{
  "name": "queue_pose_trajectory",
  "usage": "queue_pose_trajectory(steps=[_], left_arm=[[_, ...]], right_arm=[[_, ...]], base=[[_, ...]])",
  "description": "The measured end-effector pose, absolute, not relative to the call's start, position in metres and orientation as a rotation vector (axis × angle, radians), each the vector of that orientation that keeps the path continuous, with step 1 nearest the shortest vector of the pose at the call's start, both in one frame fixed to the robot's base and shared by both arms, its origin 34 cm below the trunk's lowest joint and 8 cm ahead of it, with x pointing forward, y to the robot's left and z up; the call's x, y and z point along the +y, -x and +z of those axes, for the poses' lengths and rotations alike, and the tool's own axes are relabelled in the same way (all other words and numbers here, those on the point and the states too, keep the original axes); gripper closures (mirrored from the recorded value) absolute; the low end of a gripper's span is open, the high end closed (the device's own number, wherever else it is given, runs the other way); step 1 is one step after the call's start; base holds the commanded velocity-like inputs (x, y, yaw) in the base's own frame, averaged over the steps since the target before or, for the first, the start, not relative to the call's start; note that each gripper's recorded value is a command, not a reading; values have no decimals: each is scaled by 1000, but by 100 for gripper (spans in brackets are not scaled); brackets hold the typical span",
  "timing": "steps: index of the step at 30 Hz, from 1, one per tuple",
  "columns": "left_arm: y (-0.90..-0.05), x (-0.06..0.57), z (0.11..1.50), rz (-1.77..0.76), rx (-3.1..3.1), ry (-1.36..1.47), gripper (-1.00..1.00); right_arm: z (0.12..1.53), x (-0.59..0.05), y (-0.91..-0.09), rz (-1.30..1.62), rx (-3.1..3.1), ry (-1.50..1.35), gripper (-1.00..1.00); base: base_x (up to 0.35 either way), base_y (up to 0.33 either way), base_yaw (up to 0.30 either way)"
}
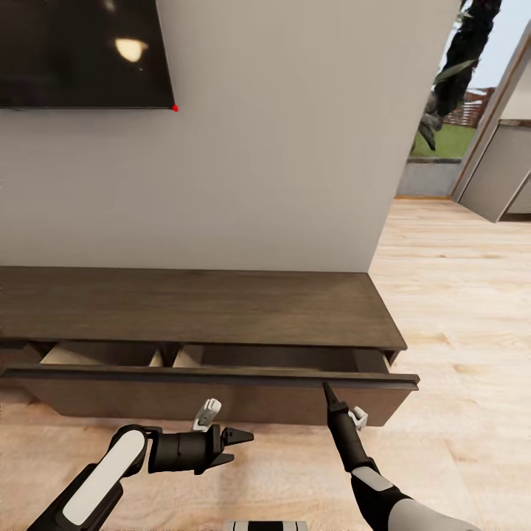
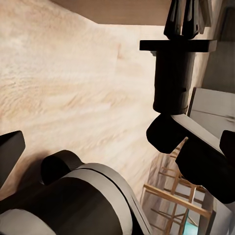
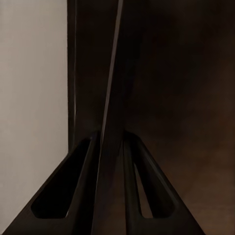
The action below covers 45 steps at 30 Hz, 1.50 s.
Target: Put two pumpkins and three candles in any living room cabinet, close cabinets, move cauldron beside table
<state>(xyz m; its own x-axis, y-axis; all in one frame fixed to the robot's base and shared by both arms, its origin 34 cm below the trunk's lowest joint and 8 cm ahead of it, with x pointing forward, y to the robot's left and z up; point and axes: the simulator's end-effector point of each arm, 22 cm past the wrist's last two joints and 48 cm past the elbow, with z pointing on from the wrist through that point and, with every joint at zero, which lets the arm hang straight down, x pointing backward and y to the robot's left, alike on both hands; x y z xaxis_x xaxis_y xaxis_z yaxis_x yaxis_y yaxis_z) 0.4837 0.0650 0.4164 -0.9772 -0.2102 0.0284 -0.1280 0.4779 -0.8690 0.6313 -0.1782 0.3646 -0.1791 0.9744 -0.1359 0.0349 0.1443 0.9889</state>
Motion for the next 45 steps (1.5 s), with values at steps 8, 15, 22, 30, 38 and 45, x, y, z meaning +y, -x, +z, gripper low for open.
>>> queue_pose_trajectory(steps=[8, 15, 22, 30, 38, 45], left_arm=[[-484, 65, 416, -1535, 2629, 301, -100], [-484, 65, 416, -1535, 2630, 302, -100], [-484, 65, 416, -1537, 2629, 302, -100], [-484, 65, 416, -1536, 2629, 302, -100], [-484, 65, 416, -1537, 2629, 302, -100], [-484, 65, 416, -1536, 2630, 302, -100]], right_arm=[[365, -178, -632, 1210, 1437, -1054, 100], [365, -178, -633, 1212, 1437, -1059, 100], [365, -177, -633, 1212, 1438, -1057, 100], [365, -177, -633, 1213, 1441, -1053, 100], [364, -176, -632, 1215, 1444, -1051, 100], [364, -175, -632, 1217, 1446, -1047, 100]], base=[[-7, 0, 0], [-66, 0, 0], [-128, 0, 0], [-168, 0, 0], [-170, 0, 0], [-201, 0, 0]])
